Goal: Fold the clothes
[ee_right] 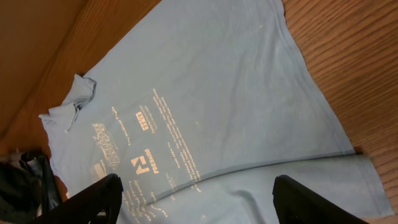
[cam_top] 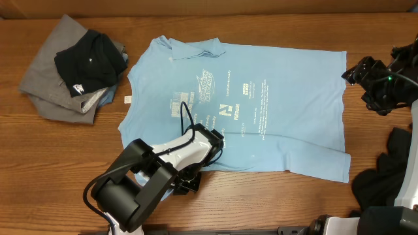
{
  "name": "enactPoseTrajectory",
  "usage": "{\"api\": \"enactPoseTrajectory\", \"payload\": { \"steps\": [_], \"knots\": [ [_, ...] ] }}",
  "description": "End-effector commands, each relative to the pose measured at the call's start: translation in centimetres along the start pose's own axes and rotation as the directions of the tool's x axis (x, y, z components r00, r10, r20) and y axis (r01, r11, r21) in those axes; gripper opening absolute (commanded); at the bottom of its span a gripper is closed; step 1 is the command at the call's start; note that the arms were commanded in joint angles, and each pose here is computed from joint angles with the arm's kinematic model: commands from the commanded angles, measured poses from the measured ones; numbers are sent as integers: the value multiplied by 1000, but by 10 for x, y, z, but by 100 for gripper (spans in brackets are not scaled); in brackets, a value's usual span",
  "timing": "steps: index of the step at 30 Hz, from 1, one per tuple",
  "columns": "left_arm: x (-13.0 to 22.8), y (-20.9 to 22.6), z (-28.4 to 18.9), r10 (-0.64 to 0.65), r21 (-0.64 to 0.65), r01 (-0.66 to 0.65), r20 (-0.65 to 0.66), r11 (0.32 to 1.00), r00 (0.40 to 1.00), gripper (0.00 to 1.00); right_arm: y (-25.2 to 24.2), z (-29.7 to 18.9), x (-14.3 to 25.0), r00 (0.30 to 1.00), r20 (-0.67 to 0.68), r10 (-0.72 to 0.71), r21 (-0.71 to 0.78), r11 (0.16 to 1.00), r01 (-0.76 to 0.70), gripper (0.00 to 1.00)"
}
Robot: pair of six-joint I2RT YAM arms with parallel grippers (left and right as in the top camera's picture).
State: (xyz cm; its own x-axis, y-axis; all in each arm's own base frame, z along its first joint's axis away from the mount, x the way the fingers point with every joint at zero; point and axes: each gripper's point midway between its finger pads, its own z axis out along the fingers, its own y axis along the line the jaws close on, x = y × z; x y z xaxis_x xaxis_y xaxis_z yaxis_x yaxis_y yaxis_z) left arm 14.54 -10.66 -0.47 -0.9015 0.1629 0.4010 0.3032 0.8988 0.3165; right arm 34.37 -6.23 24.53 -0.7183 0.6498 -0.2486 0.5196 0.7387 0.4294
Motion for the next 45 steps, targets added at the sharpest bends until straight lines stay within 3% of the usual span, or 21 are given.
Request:
{"api": "enactPoseTrajectory", "payload": {
  "steps": [1, 4, 10, 19, 22, 29, 33, 39, 42, 45],
  "knots": [
    [-7, 10, 4, -59, -31, 60, 21, 998, 998, 10, 0, 1, -1, 1000, 3, -6, 3, 1000, 6, 81],
    [-7, 19, 0, -70, -50, 71, 30, 996, 997, 4, 0, 1, -1, 1000, 2, -6, 3, 1000, 6, 81],
    [-6, 41, -32, -102, -67, 107, 82, 992, 991, 4, 0, 1, -1, 1000, 2, -6, 3, 1000, 6, 81],
    [-27, 72, -86, -143, 40, 137, 251, 990, 957, 5, 0, 1, -1, 1000, 3, -6, 3, 1000, 6, 81],
    [-30, 80, -86, -156, 49, 149, 252, 988, 955, 11, 0, 1, -1, 1000, 0, -5, 4, 1000, 5, 81],
    [-80, 95, -95, -215, 138, 174, 399, 975, 891, 17, 0, 1, -2, 1000, 6, -7, 1, 1000, 7, 81],
    [-66, 82, -88, -156, 242, 80, 315, 967, 936, 18, -1, 1, 0, 1000, -1, -4, 5, 1000, 4, 81],
    [-25, 67, -74, -50, 227, 10, 175, 974, 983, 41, -1, 1, -1, 1000, 1, -5, 4, 1000, 5, 81],
    [-15, 57, -62, -21, 210, -10, 143, 978, 990, 44, 0, 1, -1, 1000, 1, -5, 4, 1000, 5, 81],
    [-10, 51, -49, -51, 203, 26, 118, 979, 992, 39, -1, 1, 0, 1000, 0, -5, 4, 1000, 5, 81]
  ]
}}
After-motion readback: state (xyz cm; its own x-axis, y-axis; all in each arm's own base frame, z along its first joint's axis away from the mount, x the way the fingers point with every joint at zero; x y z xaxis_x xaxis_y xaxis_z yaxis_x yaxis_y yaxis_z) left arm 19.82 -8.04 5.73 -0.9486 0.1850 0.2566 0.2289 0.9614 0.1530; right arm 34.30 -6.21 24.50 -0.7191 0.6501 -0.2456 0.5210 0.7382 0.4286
